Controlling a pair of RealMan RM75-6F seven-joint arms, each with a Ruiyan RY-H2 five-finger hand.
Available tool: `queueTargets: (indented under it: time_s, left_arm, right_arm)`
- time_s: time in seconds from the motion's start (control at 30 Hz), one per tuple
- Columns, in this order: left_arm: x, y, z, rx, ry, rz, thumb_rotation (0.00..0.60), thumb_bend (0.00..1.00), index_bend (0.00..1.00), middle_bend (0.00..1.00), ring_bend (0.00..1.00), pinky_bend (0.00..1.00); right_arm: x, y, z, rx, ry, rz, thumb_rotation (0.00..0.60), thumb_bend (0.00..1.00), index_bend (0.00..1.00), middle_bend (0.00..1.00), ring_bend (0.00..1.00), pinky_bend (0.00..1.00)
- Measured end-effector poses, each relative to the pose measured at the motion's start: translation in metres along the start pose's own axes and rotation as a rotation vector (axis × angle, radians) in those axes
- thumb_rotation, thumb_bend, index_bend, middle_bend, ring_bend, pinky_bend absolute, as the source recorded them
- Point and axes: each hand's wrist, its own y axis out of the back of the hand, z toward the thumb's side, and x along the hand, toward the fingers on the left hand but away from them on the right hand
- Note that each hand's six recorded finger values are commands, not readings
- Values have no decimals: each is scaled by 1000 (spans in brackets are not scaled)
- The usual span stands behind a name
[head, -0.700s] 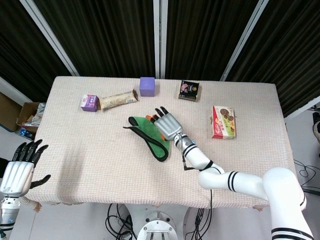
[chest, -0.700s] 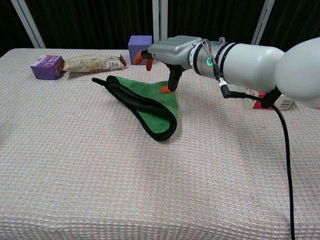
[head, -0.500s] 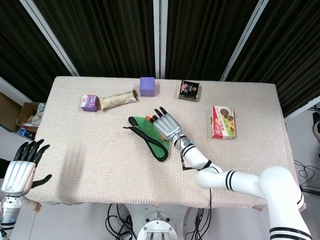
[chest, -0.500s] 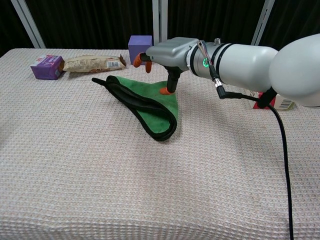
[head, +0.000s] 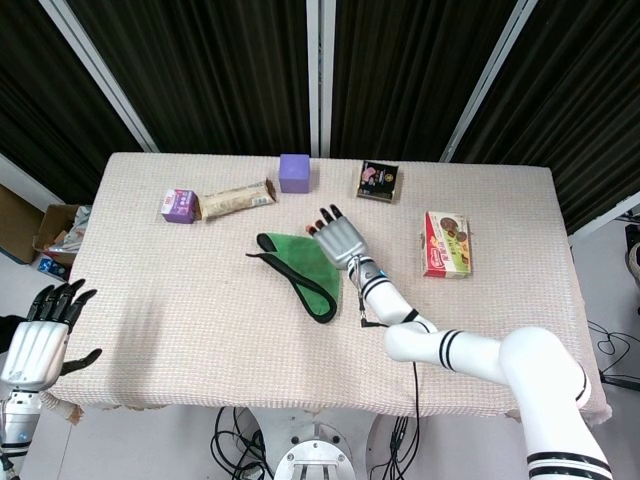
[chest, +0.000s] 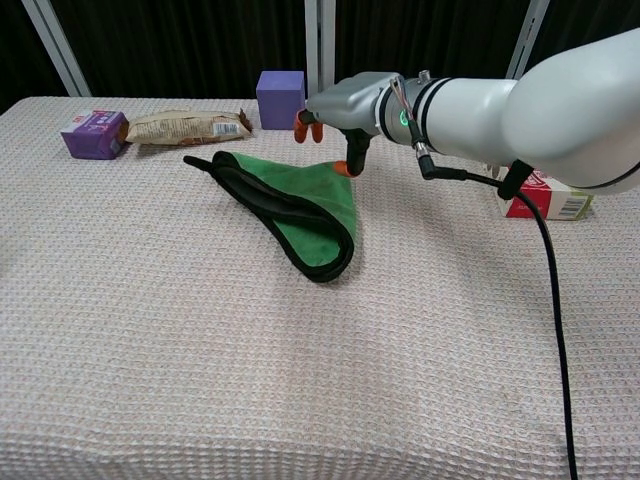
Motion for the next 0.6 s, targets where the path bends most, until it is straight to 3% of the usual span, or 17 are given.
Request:
queueTargets:
  time_s: [0.17, 0.4, 0.6]
  left_arm:
    - [0, -2, -3, -1, 6, -9, 600, 54, 166, 66, 83, 87]
    - [-1, -2, -8, 1, 17, -10, 600, 54, 166, 66, 83, 87]
    - [-3, -2, -12, 0, 25, -12, 600, 54, 166, 66, 83, 87]
  right_arm:
    - [-10, -9, 2, 5, -11, 35, 600, 343, 269, 183, 0, 36]
    - [-19, -9, 12, -17, 4, 31, 600, 336, 327, 199, 0, 35]
    - [-24, -8, 22, -19, 23, 16, 600, 337, 485, 239, 0, 35]
